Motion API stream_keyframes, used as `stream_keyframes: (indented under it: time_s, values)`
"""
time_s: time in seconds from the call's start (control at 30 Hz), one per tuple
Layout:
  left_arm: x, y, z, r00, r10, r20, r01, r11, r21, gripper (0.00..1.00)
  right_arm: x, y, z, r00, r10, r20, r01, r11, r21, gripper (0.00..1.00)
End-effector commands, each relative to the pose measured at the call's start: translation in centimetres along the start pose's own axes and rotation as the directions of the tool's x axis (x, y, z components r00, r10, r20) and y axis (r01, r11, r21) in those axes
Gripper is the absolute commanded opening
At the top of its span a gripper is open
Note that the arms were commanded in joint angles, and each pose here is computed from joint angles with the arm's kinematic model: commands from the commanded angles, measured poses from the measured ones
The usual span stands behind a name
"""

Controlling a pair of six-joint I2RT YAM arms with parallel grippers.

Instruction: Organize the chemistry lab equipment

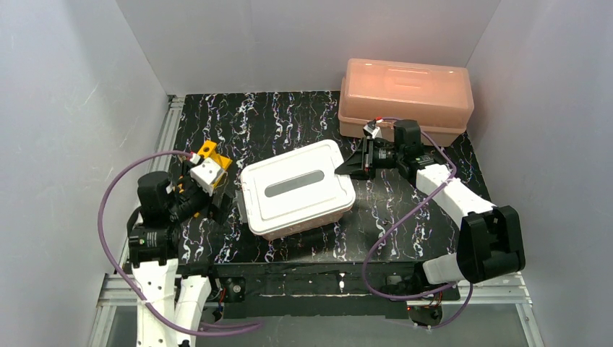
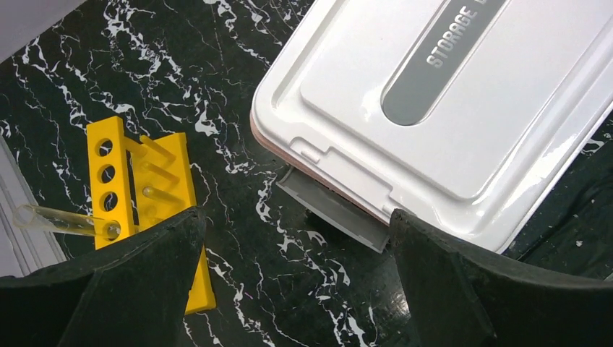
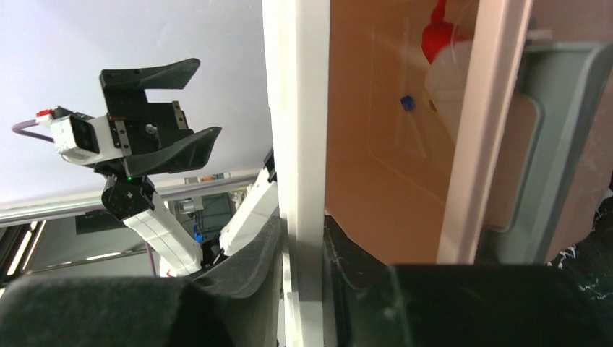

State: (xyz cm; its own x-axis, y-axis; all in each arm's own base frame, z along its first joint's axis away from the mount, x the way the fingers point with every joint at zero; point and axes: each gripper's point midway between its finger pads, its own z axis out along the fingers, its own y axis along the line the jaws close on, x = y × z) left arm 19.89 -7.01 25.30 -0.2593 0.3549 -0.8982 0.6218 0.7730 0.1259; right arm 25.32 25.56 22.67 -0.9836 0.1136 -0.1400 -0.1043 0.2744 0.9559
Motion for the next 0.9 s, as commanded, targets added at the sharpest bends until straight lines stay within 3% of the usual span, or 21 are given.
stream_keyframes:
  time_s: [0.0,0.07,0.17,0.5,0.87]
  values:
    - [0.1,-1.6,-0.7,0.999,0.025,0.038,-0.027,0.999,0.035,0.98,0.9,-1.0,-0.2,0.997,-0.065,-0.05,0.066,0.997,0.028,0.35]
    - [0.4,-1.6,-0.7,0.999,0.016,0.027,-0.017,0.999,0.031,0.98,0.7,-1.3,-0.3,0.997,-0.067,-0.042,0.068,0.997,0.04,0.44]
    - [0.6,-1.6,-0.6,1.0,0.02,0.023,-0.02,0.999,0.03,0.98,0.0,-1.9,-0.4,0.998,-0.066,-0.009,0.067,0.995,0.069,0.46]
    - [2.7,-2.5,0.0,0.999,0.051,0.009,-0.052,0.996,0.075,0.98,-3.3,-1.9,-0.3,0.992,-0.07,0.108,0.064,0.996,0.061,0.44]
    - [4.7,-8.1,-1.0,0.98,0.176,0.092,-0.196,0.932,0.306,0.98,-4.6,-3.1,-0.5,0.983,-0.071,0.172,0.046,0.988,0.145,0.45]
